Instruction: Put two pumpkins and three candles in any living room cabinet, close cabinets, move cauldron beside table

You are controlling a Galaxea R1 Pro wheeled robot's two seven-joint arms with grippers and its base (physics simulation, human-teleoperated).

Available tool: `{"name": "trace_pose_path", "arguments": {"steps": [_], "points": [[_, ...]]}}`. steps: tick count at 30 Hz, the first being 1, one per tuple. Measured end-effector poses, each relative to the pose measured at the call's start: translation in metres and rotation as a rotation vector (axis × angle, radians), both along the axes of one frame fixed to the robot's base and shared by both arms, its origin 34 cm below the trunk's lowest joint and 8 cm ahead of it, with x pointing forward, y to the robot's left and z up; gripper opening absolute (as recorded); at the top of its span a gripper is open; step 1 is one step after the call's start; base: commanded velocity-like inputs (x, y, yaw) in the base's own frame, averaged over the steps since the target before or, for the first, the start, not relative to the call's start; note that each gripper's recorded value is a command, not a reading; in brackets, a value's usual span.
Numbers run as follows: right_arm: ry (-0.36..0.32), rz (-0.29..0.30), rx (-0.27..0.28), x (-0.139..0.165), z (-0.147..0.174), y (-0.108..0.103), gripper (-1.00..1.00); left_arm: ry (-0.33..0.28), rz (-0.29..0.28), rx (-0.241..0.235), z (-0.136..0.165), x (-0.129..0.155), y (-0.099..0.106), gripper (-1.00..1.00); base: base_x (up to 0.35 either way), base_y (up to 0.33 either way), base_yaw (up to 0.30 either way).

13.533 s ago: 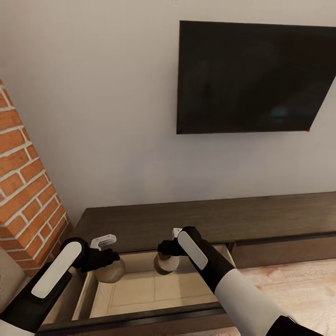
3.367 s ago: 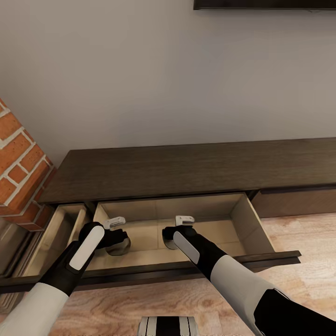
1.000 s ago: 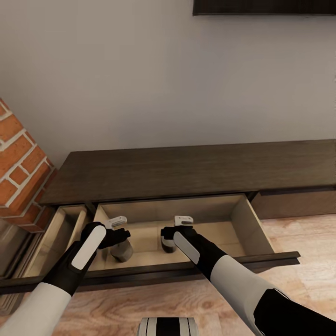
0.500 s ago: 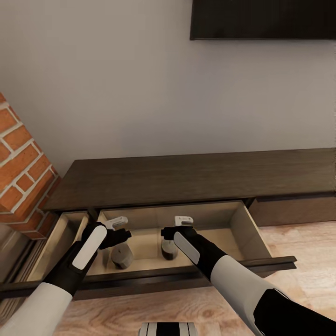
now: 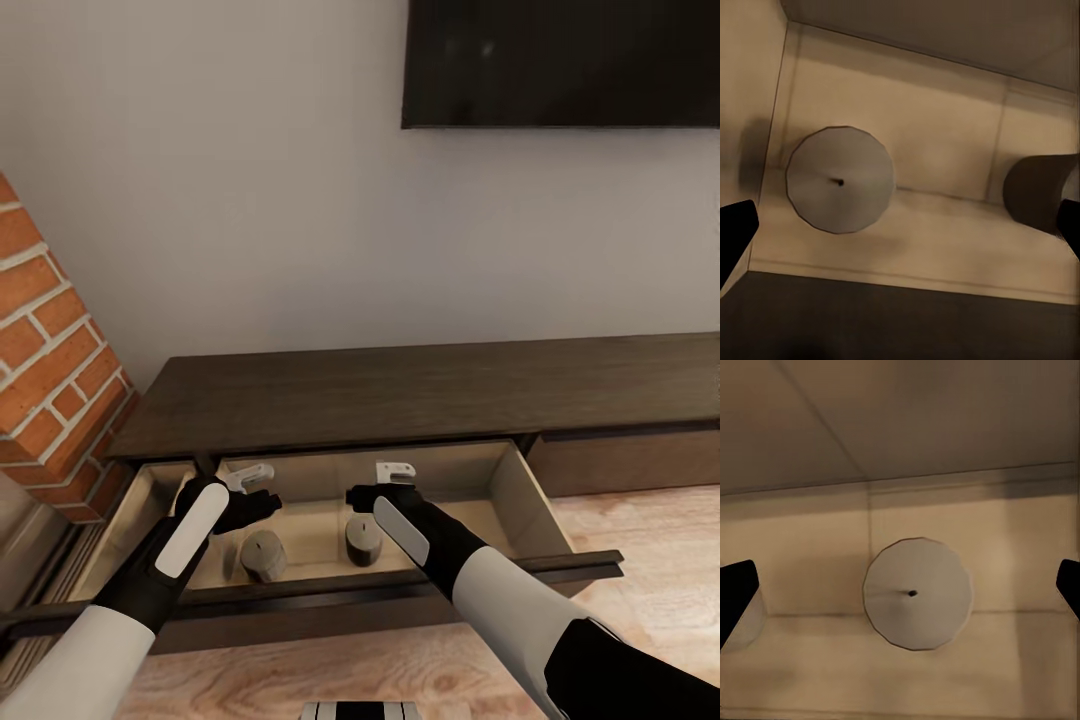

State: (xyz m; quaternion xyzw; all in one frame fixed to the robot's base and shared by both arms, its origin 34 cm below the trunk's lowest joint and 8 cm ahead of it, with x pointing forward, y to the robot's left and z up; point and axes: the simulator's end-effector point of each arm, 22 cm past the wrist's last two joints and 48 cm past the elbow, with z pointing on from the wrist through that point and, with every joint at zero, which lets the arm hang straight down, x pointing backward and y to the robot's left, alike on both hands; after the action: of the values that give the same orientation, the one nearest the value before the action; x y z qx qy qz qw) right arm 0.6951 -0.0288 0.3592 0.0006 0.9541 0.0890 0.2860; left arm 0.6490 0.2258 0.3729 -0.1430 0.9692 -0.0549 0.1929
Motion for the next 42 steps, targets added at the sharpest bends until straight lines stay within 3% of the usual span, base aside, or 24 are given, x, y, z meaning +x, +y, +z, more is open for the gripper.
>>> {"name": "trace_pose_path", "arguments": {"steps": [31, 42], "points": [[-0.143, -0.011, 0.009, 0.016, 0.085, 0.001, 1.0, -0.126, 0.0, -0.004, 0.076, 0.012, -0.001, 1.0, -0.029, 0.001, 0.0], [-0.169, -0.013, 0.009, 0.021, 0.112, 0.0, 1.0, -0.15, 0.001, -0.004, 0.102, 0.017, -0.001, 1.0, -0.225, 0.098, 0.0]]}}
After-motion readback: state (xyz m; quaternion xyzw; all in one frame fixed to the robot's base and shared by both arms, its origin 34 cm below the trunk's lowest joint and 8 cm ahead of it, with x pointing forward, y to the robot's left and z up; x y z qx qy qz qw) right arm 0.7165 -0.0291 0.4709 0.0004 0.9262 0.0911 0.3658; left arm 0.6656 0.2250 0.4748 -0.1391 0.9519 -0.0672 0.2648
